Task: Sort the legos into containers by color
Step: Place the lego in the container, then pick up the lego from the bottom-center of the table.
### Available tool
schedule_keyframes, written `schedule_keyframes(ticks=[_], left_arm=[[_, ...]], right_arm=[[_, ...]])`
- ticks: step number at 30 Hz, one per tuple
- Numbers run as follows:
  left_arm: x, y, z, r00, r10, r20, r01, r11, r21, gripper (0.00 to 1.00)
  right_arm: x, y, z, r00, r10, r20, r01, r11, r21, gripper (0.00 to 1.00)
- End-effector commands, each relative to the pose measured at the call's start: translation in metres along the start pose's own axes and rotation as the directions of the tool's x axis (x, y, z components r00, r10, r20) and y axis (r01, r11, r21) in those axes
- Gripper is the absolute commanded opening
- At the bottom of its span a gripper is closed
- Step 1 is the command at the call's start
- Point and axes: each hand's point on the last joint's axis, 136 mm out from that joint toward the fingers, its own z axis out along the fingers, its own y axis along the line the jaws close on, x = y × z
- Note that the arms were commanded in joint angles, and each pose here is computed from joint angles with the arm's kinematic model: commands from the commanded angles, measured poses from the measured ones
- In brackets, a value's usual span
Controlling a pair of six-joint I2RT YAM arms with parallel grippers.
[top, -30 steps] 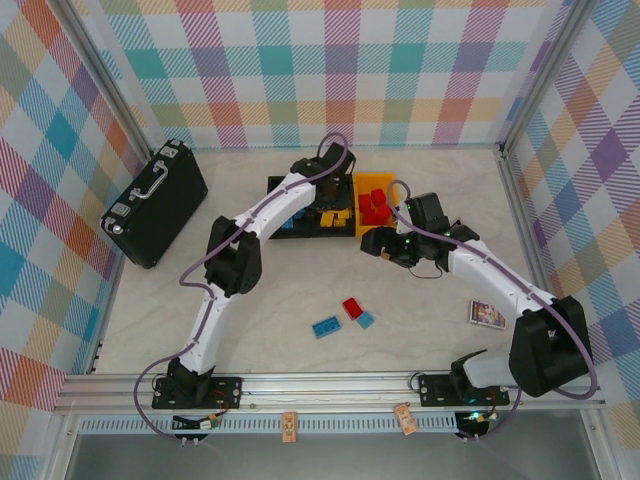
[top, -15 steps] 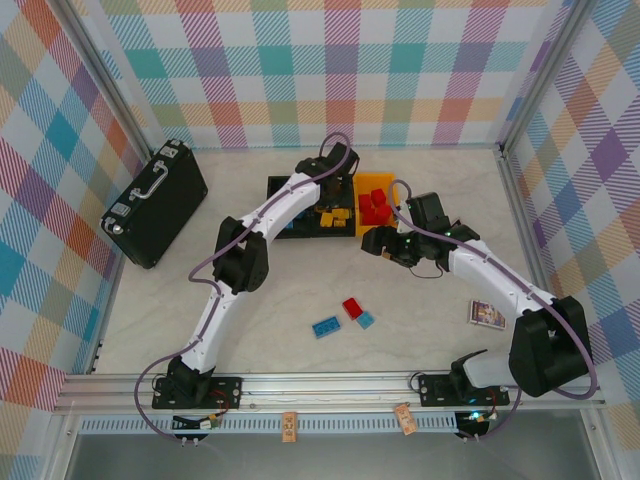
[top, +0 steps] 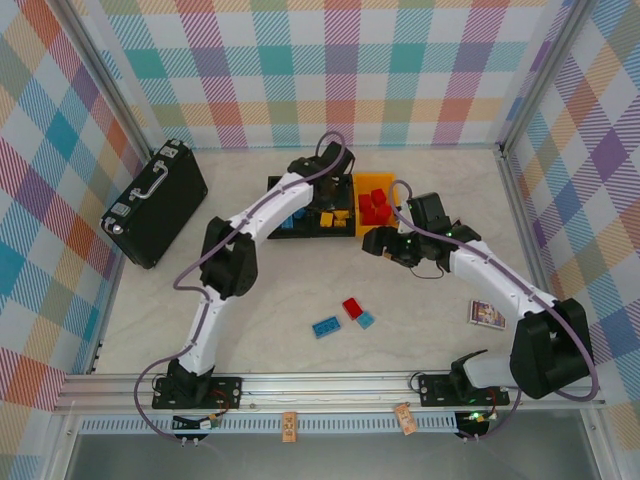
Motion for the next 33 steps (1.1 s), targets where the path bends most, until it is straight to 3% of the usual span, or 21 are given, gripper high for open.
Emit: schedule_keyframes(ticks=[1,8,20,33], left_arm=[[0.0,-0.016,-0.048,0.998,0.026,0.064,-0.033,0.994,0.103,0.52],[0.048,0.007,-0.074,0.999,0.014,0.053,-0.022,0.987,0.16,0.53],[0.168,0.069,-0.094,0.991,-0.132,-0.033,0.136,0.972,0.192,0.57],[0.236,0.108,-0.094,0.971,-0.214,-0.107,0.229,0.963,0.145,0.59]], right_arm=[[0.005,-0.003,-0.011,0.999,-0.037,-0.001,0.037,0.999,0.021,0.73],[0.029,-0.002,-0.012,0.991,-0.11,-0.077,0.114,0.993,0.044,0.73],[0.082,0.003,0.019,0.914,-0.288,-0.286,0.33,0.937,0.113,0.72],[0.115,-0.002,0.055,0.827,-0.367,-0.426,0.475,0.862,0.179,0.71]])
